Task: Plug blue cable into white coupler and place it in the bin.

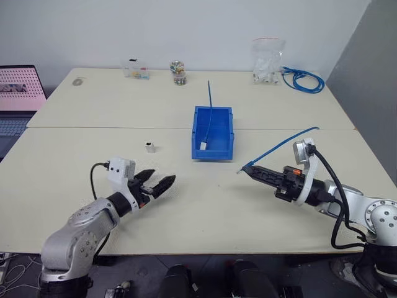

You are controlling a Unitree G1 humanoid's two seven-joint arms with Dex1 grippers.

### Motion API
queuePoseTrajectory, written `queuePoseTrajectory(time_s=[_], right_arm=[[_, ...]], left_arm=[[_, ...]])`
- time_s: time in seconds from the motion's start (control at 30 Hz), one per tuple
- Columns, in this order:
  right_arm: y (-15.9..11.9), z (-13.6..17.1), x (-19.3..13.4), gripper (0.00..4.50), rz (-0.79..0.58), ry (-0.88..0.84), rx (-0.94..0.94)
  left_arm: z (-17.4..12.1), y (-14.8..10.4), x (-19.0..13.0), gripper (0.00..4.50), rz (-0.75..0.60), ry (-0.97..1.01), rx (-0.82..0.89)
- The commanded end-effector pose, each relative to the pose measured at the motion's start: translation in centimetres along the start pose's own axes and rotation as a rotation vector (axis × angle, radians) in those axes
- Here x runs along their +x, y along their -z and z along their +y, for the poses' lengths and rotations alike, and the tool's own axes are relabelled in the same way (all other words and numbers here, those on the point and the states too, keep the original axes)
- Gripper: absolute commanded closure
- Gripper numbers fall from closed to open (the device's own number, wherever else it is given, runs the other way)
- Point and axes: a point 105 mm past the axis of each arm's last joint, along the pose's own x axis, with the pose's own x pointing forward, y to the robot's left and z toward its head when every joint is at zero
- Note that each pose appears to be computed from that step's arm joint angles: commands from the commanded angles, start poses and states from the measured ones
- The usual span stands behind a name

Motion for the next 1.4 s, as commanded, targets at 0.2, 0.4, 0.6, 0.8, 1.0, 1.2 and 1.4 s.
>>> queuePoseTrajectory(time_s=[0.2, 0.4, 0.6, 0.8, 1.0, 1.2, 1.4], right_arm=[[-1.0, 1.8, -0.2, 4.22, -0.017, -0.022, -0.099], [-1.1, 1.8, -0.5, 4.22, -0.033, 0.003, -0.108], [-0.8, 1.9, -0.6, 4.22, -0.041, 0.017, -0.109], [-0.6, 1.8, -0.9, 4.22, -0.034, 0.030, -0.115], [-0.5, 1.7, -1.0, 4.22, -0.038, 0.037, -0.113], [-0.4, 1.7, -1.1, 4.22, -0.045, 0.040, -0.102], [-0.3, 1.7, -1.0, 4.22, -0.048, 0.040, -0.097]], left_arm=[[3.5, -0.5, 3.5, 0.05, -0.119, -0.313, 0.028], [4.9, -0.2, 5.0, 0.05, -0.112, -0.360, 0.068], [5.6, -0.6, 6.7, 0.05, -0.120, -0.333, 0.119], [5.4, -0.1, 8.6, 0.05, -0.075, -0.261, 0.153], [6.0, -0.3, 9.4, 0.05, -0.063, -0.269, 0.199], [6.4, -0.9, 9.7, 1.32, -0.093, -0.280, 0.222], [6.4, -1.1, 10.0, 2.63, -0.092, -0.276, 0.238]])
